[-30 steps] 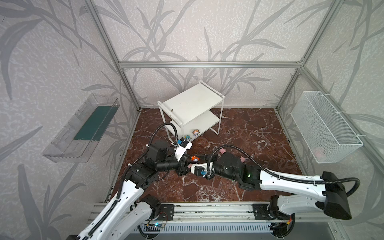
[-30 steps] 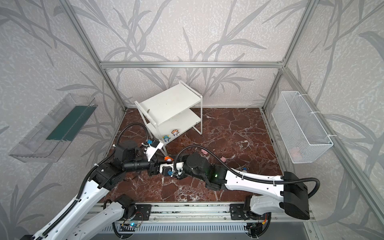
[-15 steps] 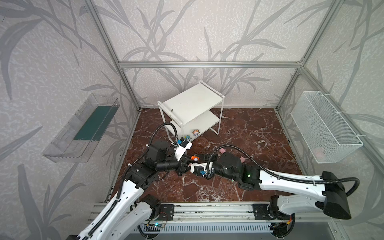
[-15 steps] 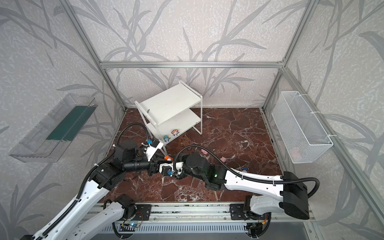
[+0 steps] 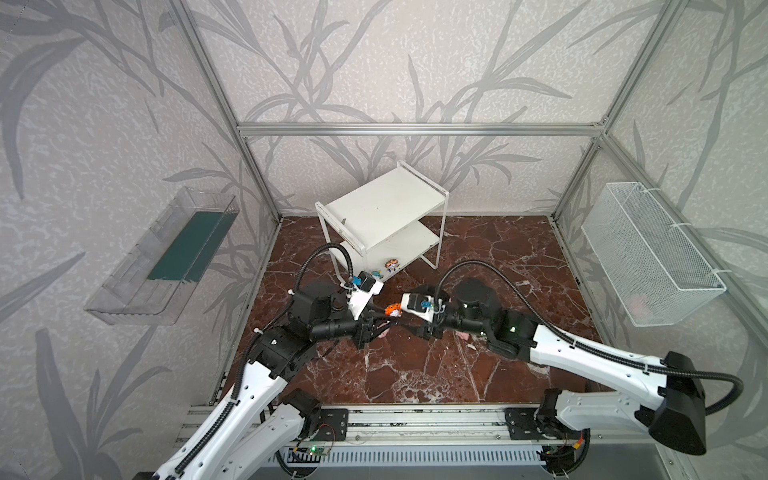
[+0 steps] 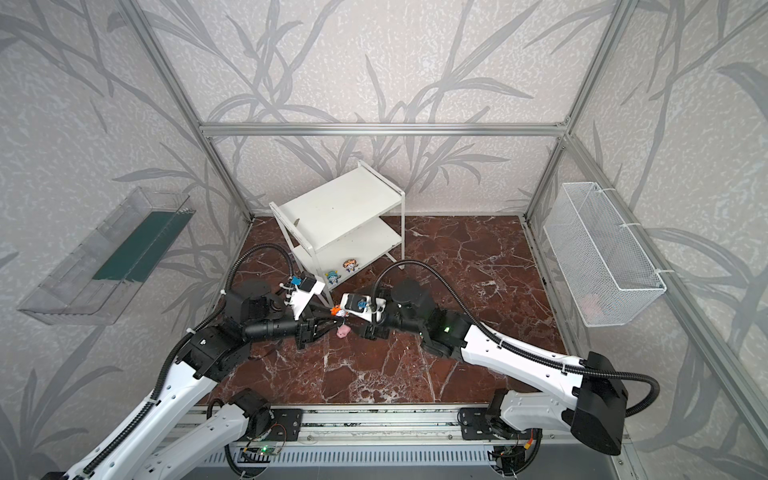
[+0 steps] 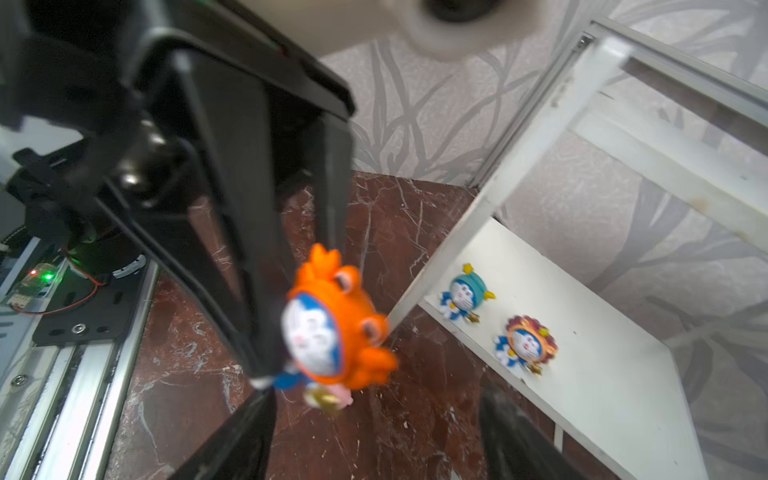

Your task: Place and organize the plastic toys onto the shelf

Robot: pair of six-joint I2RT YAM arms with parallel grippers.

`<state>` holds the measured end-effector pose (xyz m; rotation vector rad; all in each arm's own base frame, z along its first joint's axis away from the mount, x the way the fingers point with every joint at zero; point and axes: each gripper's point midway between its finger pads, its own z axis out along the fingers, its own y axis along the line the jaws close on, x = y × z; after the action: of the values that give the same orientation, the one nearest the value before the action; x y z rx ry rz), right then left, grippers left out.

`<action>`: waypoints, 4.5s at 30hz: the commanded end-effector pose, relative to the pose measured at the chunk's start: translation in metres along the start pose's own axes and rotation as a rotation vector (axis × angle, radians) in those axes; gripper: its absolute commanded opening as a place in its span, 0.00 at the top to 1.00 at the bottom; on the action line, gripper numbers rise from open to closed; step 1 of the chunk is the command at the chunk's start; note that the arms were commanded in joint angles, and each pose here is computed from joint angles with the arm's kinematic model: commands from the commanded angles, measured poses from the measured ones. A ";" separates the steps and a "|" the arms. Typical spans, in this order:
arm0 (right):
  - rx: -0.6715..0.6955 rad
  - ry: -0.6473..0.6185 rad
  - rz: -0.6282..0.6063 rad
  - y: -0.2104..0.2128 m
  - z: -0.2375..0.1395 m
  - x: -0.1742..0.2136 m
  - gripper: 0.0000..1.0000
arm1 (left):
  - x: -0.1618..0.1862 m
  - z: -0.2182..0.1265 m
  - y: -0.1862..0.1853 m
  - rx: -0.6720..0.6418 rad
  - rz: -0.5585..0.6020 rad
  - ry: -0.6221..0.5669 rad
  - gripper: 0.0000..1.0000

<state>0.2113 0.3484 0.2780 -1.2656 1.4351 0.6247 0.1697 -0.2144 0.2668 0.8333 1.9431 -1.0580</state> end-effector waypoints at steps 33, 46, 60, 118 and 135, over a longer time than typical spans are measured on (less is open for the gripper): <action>-0.134 0.401 0.432 0.080 0.036 0.181 0.33 | 0.040 -0.001 0.006 -0.117 -0.003 0.120 0.28; 0.131 0.728 0.124 0.056 0.037 0.246 0.31 | 0.038 0.001 0.011 -0.141 0.014 0.114 0.17; -0.135 0.565 -0.088 0.101 0.080 0.231 0.31 | 0.035 -0.003 0.010 -0.152 0.033 0.089 0.05; -0.086 0.675 -0.344 0.128 0.090 0.221 0.68 | 0.006 -0.051 0.009 -0.301 0.165 -0.141 0.01; -0.160 0.110 0.324 0.029 0.040 0.113 0.76 | 0.005 -0.051 0.009 -0.300 0.167 -0.144 0.01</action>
<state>0.2241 0.3471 0.1180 -1.2985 1.7942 0.5939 0.1571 -0.1655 0.2751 0.7105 1.8435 -0.7030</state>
